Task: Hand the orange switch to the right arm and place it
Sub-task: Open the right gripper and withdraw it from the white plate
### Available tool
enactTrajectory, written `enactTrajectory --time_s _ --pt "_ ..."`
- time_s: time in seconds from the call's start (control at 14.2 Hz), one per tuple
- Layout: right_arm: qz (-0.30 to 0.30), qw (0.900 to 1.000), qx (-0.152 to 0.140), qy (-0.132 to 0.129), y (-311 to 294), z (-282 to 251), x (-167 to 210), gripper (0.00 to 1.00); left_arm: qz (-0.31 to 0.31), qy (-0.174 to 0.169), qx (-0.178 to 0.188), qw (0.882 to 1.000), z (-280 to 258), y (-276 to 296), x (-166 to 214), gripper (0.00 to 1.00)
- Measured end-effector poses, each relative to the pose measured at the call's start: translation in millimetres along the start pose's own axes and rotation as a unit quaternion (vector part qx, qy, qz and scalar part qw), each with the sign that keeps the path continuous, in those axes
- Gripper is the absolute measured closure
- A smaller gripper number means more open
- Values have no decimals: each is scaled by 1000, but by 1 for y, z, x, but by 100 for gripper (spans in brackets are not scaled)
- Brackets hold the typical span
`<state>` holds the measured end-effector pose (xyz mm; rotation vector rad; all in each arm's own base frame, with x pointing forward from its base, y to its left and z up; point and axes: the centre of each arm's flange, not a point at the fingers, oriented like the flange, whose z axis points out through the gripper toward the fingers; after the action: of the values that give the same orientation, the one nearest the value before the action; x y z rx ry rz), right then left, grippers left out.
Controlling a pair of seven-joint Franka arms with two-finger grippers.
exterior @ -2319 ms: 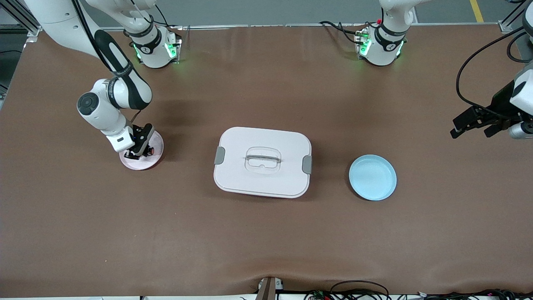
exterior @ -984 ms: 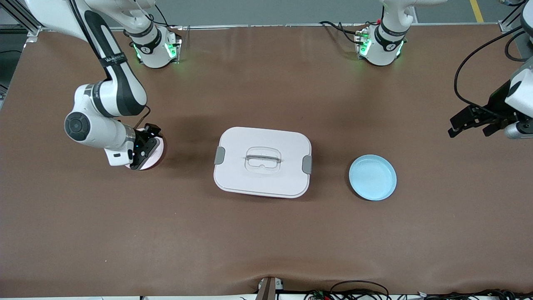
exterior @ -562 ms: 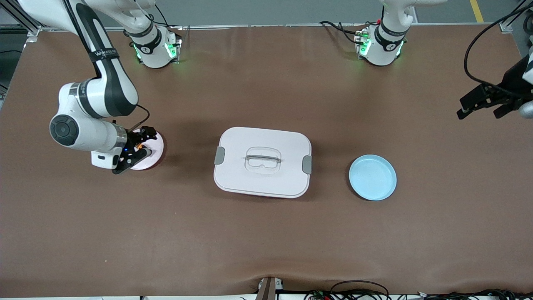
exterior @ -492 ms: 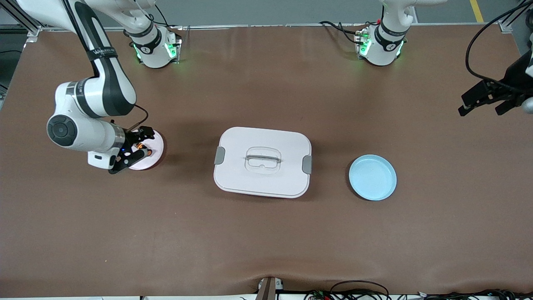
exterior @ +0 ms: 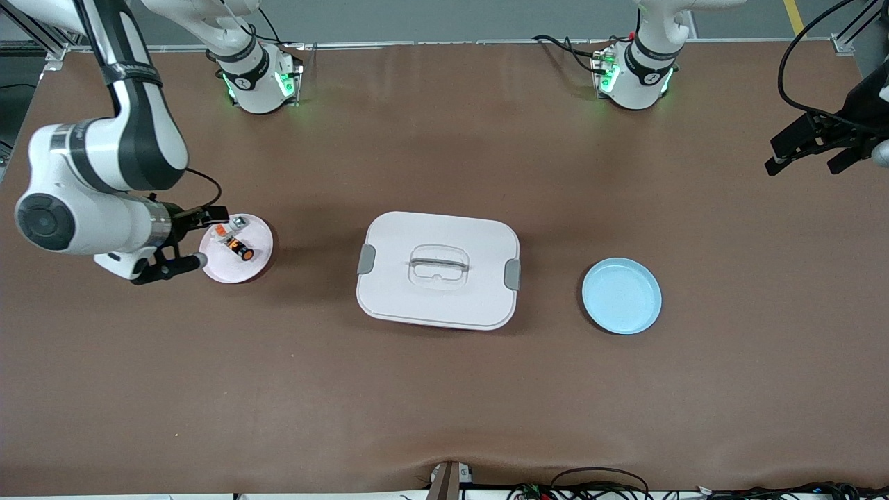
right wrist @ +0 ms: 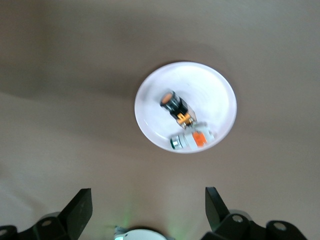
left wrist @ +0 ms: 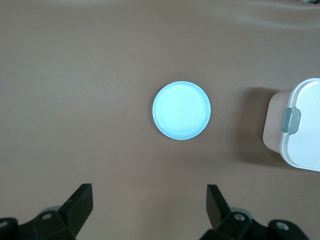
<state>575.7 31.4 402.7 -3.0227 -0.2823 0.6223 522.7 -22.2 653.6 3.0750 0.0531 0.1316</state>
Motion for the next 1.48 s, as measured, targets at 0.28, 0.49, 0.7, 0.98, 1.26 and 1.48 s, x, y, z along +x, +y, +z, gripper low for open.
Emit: enactTrajectory --time_s 0.28,0.49,0.7,0.98,1.26,1.48 --pt "88 996 10 7 31 -30 -10 0 1 4 -1 1000 -2 -1 -12 0" --pt "107 994 9 6 30 -56 -19 0 1 7 0 1000 -3 -1 -14 0" --pt "108 994 8 4 29 -77 -27 0 2 8 1 1000 -3 -1 -14 0" --pt "106 994 -3 7 26 -84 -27 0 4 7 1 1000 -2 1 -14 0" --pt "116 992 -7 45 34 -118 -34 0 3 6 2 1000 0 1 -12 0" --pt "115 991 -8 69 32 -140 -39 0 3 6 2 1000 0 0 -12 0"
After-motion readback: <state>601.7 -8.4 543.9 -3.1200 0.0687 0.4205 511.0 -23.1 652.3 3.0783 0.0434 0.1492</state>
